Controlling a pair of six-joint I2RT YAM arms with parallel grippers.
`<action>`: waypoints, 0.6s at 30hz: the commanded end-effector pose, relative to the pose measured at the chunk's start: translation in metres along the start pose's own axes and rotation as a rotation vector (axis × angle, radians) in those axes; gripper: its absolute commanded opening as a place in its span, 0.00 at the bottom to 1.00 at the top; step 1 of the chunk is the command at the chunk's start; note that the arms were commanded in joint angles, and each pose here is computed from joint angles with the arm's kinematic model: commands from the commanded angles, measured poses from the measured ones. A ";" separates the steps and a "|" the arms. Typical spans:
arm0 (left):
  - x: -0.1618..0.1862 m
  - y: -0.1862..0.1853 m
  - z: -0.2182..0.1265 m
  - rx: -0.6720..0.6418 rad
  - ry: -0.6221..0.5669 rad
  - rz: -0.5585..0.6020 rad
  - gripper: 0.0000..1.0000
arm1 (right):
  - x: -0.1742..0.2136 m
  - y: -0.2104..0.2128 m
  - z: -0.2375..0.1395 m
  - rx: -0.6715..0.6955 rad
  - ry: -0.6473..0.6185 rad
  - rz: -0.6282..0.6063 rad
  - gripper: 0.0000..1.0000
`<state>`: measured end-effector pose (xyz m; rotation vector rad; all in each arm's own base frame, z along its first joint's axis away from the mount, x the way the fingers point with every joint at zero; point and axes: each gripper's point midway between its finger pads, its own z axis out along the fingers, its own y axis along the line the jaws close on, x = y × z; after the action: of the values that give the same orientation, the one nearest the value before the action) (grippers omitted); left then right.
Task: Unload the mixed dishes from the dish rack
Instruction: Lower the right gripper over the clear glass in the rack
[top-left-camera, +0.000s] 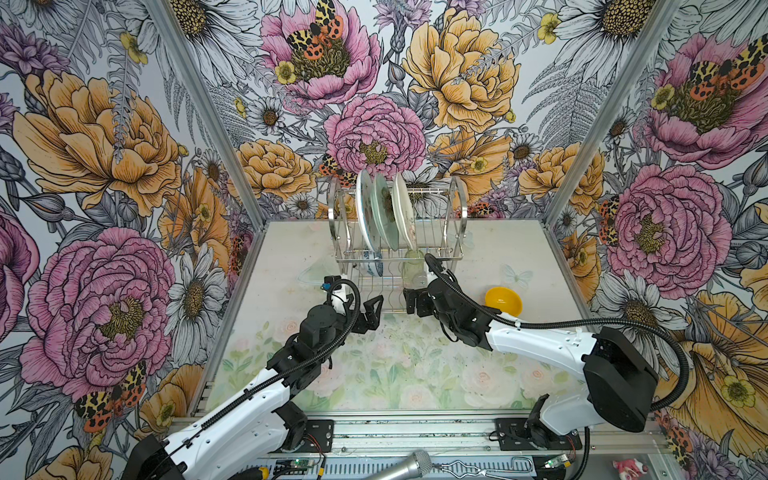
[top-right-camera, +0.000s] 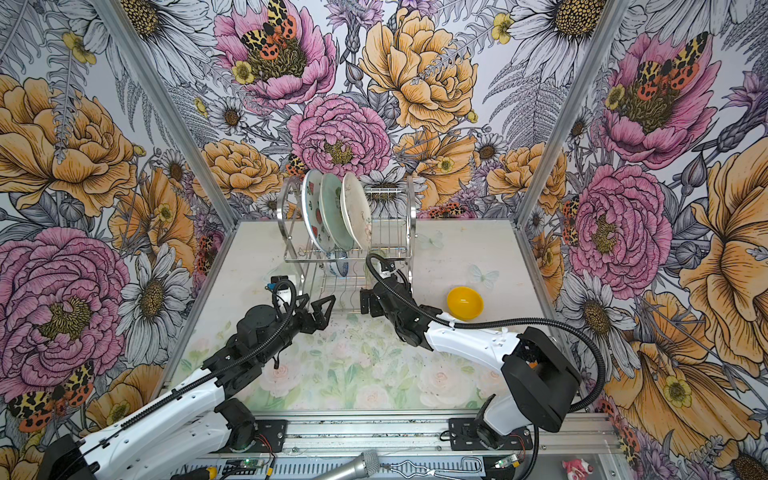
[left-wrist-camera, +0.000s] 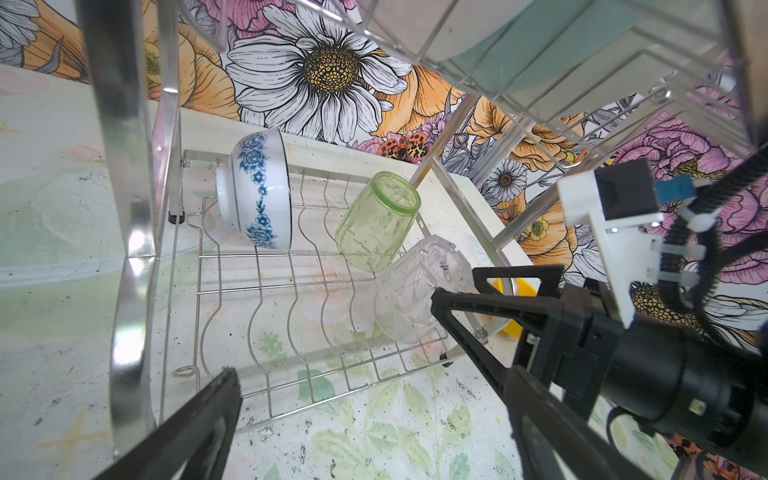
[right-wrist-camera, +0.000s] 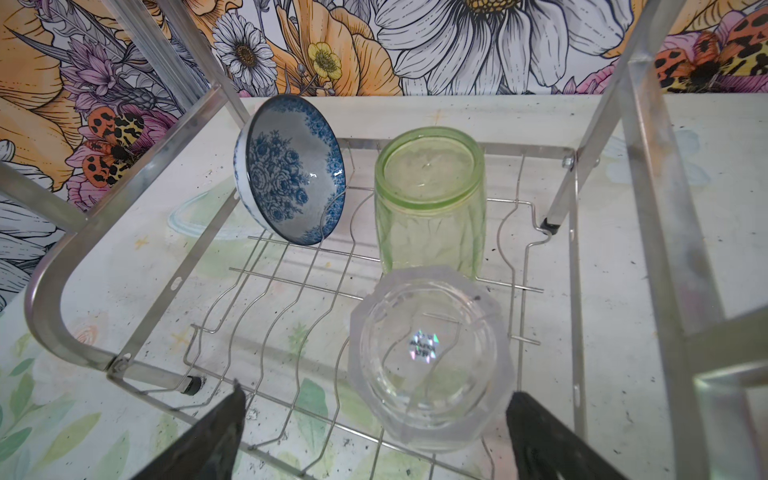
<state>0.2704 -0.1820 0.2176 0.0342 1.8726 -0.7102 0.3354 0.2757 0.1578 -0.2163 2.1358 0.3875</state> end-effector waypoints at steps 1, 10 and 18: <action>-0.005 0.002 -0.002 -0.011 -0.023 0.019 0.99 | -0.011 0.000 0.005 0.032 -0.026 0.009 1.00; -0.003 0.004 -0.002 -0.015 -0.018 0.013 0.99 | -0.008 -0.006 0.020 0.060 -0.007 0.010 1.00; -0.001 0.004 0.001 -0.014 -0.014 0.002 0.99 | -0.014 -0.025 0.031 0.106 -0.023 0.048 0.99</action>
<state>0.2707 -0.1814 0.2178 0.0302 1.8709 -0.7082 0.3598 0.2678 0.1385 -0.1661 2.1715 0.3126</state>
